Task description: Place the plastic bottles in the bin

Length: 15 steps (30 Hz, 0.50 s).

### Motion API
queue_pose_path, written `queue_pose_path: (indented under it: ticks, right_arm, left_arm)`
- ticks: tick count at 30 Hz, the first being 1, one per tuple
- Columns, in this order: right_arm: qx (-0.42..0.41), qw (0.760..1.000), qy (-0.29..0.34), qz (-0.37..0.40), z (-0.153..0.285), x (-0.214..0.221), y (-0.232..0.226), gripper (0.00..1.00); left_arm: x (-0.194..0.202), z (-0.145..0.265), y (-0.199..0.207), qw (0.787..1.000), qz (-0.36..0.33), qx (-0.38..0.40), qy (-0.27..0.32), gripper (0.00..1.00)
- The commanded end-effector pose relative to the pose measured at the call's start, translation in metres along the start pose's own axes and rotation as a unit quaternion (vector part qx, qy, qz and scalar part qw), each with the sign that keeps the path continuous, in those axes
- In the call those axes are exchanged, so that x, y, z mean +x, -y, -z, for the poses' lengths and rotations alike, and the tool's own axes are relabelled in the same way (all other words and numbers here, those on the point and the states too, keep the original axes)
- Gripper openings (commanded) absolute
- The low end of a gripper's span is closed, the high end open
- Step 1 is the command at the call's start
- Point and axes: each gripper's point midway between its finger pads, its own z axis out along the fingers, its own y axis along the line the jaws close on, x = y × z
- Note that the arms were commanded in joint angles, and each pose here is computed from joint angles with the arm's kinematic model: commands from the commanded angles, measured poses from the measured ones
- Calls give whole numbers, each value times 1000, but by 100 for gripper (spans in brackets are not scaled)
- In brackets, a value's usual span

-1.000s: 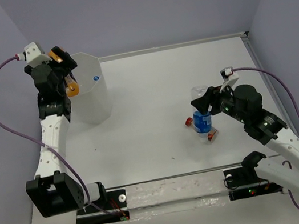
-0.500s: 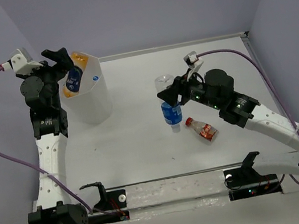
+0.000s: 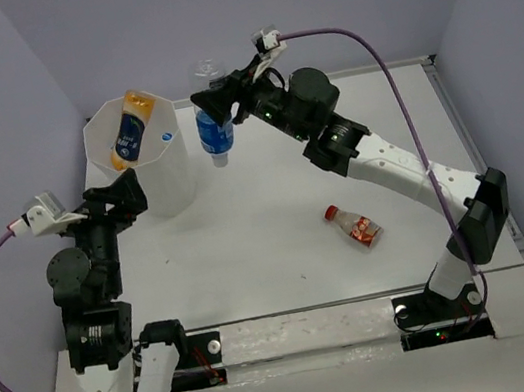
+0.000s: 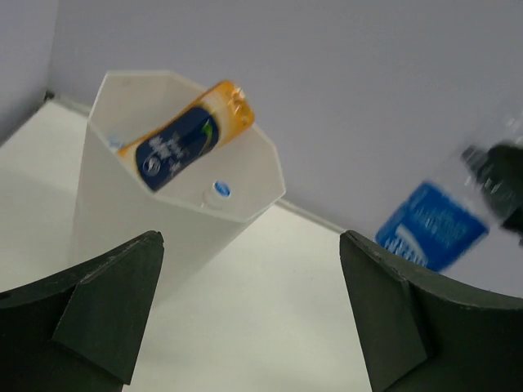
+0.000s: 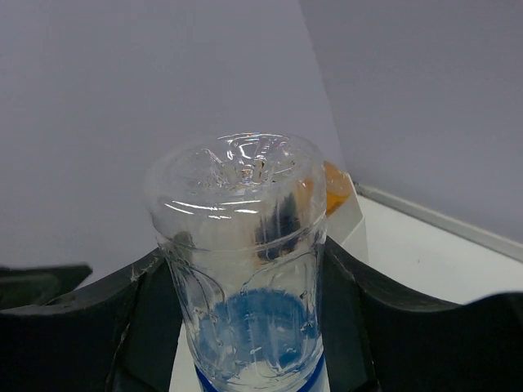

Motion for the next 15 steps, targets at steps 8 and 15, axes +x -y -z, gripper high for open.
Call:
queue_pose_path:
  ticks: [8,15]
  right_arm:
    - [-63,977,202,7,-91,-72,-34,21]
    - [-53,984,168,37,-139,-6,-16,21]
  left_arm:
    - [84,42,-57,989,4,-103,-109,99]
    - [95,42,-50,991,5,-76,-114,99]
